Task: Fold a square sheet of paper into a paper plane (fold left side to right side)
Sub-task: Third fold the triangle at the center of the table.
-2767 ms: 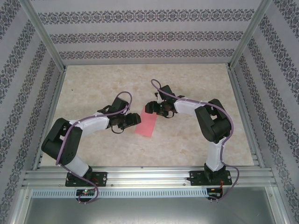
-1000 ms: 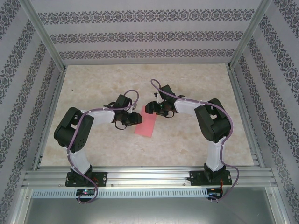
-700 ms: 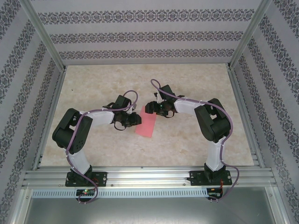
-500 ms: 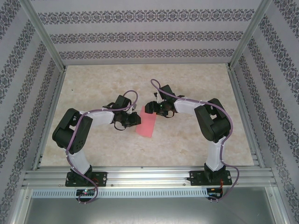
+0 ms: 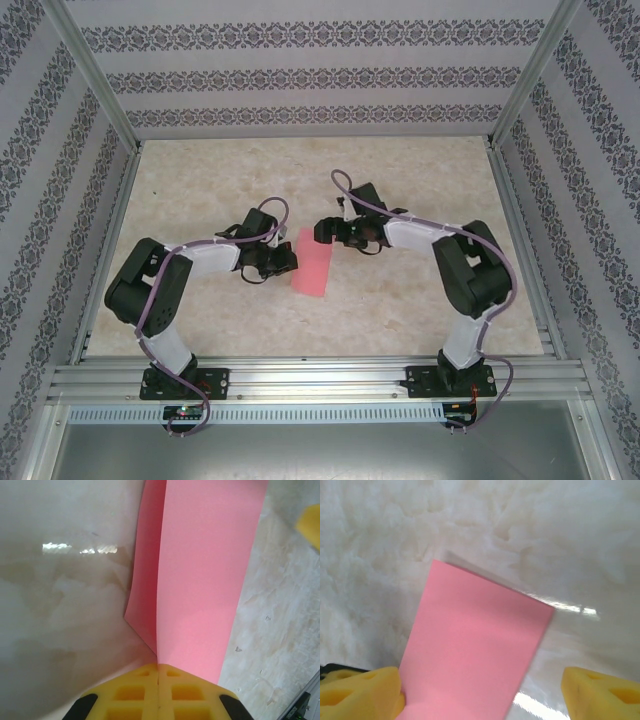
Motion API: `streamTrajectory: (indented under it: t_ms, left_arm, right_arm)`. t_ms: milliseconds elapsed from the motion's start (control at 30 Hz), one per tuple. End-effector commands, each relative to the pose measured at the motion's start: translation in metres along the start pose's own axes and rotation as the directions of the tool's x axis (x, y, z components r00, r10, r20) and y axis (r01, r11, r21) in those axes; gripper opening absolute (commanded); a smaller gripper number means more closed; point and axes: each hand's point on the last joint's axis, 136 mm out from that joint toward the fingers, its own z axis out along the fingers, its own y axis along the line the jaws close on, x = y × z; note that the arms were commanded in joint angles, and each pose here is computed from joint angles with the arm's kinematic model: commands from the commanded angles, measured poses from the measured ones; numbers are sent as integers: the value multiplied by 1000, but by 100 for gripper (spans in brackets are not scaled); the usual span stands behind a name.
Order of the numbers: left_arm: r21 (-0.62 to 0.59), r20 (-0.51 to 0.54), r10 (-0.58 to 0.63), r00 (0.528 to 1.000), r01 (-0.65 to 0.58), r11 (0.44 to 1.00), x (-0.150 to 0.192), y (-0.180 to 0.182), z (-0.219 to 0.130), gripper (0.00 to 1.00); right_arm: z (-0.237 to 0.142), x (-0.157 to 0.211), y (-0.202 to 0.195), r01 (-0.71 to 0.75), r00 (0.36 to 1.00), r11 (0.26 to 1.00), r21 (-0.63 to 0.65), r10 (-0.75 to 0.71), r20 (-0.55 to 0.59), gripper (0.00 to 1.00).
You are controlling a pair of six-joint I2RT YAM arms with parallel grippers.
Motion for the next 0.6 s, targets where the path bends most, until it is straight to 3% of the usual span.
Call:
streamTrajectory:
  t_ms: [0, 200, 400, 567]
  left_arm:
    - [44, 37, -12, 999, 11, 999, -3, -14, -5, 3]
    - [56, 41, -30, 999, 28, 998, -2, -18, -4, 3]
    - [55, 55, -36, 998, 33, 998, -4, -22, -6, 3]
    - [56, 49, -39, 998, 37, 998, -3, -23, -4, 3]
  right_arm:
    - [-36, -23, 2, 78, 986, 997, 27, -82, 146, 88]
    - [-82, -14, 1, 80, 958, 997, 2, -77, 277, 95]
    - [-101, 14, 12, 192, 924, 980, 41, -195, 328, 97]
    - [-118, 35, 42, 402, 808, 910, 106, -406, 427, 98]
